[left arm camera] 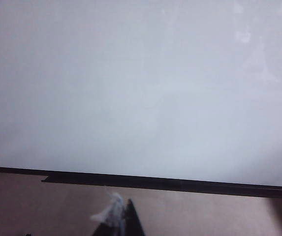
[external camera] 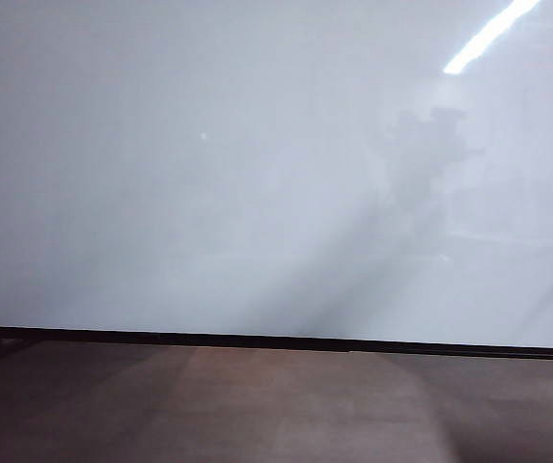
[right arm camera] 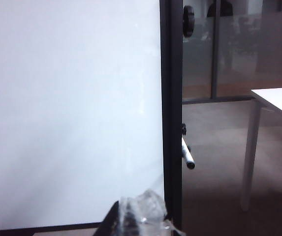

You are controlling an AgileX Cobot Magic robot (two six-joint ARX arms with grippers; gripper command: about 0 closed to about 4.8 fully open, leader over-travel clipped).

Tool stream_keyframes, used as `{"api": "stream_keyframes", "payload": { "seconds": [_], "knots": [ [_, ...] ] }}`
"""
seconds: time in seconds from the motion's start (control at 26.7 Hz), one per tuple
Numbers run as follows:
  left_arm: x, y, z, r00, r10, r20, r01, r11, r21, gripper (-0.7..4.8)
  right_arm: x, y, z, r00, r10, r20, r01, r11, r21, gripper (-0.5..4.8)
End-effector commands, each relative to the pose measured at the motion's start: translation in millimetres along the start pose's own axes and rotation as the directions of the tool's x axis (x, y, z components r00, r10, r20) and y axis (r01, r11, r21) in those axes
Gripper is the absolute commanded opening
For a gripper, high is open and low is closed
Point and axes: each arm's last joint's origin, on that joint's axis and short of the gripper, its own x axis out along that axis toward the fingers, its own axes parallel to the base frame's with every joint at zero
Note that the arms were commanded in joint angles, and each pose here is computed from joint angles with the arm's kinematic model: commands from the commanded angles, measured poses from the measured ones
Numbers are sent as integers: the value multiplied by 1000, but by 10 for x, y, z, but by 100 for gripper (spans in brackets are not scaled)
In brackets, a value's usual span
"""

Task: Reach to the right to find the marker pen, pick it up, and write the number 7 on the whiteboard.

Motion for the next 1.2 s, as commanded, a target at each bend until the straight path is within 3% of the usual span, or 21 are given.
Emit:
{"api": "stream_keyframes", "payload": {
  "seconds": [0.04, 0.34, 0.64, 0.9, 1.2],
  "knots": [
    [19, 0, 208, 1000, 2, 16, -2, 1000, -5, -5, 81, 28, 265, 999, -5, 32, 5, 1000, -4, -2],
    [274, -45, 595, 995, -103, -15, 103, 994, -20, -5, 507, 118, 813, 995, -19, 100, 26, 997, -68, -1],
    [640, -240, 912, 970, -237, -62, 235, 971, -31, -5, 938, 179, 901, 992, -17, 127, 29, 995, -96, -1],
    [879, -603, 1098, 906, -409, -107, 407, 912, -47, -5, 1218, 40, 752, 997, -45, 70, 55, 989, -135, -1],
    [909, -999, 1203, 810, -571, -135, 569, 821, -53, -5, 1321, -287, 673, 994, -108, 25, 111, 981, -158, -1]
  ]
}}
